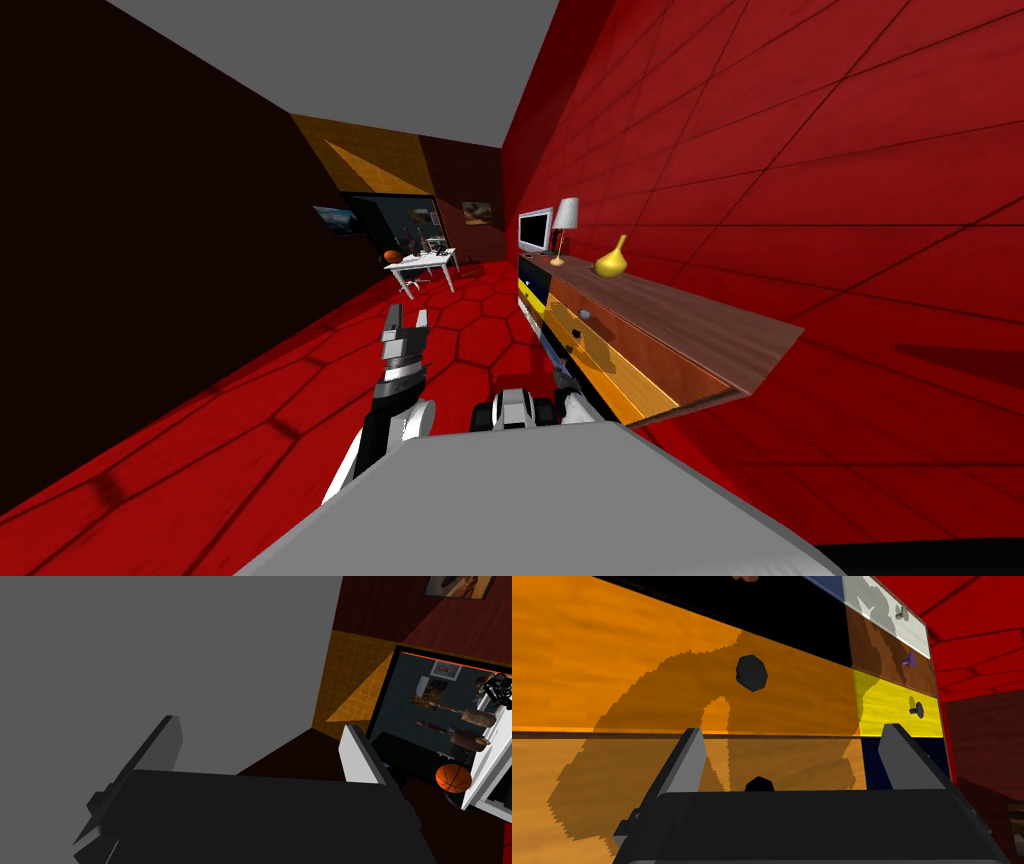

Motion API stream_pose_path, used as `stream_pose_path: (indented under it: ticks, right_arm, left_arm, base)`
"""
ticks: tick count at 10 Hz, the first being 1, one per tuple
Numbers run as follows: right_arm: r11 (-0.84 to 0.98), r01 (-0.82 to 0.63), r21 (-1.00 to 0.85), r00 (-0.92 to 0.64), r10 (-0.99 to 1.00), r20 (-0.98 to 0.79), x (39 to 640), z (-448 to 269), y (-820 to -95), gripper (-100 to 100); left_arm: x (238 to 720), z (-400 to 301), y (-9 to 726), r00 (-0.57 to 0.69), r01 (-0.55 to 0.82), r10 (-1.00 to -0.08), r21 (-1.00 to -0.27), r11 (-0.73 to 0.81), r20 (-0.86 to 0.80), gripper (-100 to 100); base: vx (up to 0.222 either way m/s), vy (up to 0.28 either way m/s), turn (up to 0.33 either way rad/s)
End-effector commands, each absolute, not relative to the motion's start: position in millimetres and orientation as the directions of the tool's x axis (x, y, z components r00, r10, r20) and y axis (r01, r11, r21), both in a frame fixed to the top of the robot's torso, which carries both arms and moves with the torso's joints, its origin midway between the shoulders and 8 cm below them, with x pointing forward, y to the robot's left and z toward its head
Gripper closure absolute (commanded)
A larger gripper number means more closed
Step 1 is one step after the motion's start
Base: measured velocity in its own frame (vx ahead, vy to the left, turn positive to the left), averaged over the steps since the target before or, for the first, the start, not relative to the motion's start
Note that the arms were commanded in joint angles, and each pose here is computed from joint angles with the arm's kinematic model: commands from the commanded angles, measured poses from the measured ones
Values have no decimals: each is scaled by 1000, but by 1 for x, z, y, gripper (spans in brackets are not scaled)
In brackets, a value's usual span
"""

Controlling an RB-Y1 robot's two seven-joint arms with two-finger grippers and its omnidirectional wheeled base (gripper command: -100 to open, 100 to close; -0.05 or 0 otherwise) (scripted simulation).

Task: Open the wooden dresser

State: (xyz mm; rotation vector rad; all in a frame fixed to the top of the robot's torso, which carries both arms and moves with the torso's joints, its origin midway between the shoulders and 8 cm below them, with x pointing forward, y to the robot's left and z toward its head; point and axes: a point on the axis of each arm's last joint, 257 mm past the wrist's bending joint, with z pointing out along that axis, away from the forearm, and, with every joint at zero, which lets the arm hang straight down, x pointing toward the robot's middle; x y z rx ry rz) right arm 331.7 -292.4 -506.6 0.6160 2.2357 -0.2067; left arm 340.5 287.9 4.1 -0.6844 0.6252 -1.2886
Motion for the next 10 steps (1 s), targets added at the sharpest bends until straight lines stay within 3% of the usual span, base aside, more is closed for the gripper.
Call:
stream_pose_path:
  ticks: [1,10]
  right_arm:
    - [867,492,-80,-606,275,-746,321,-513,-317,-100]
    - [772,468,-429,-683,8,-731,304,-503,-395,-100]
  left_arm:
    - [341,4,288,172,639,-984,-756,141,-38,0]
    - [340,4,288,172,639,-984,-756,141,-38,0]
  base:
    - [88,25,26]
    - [99,13,20]
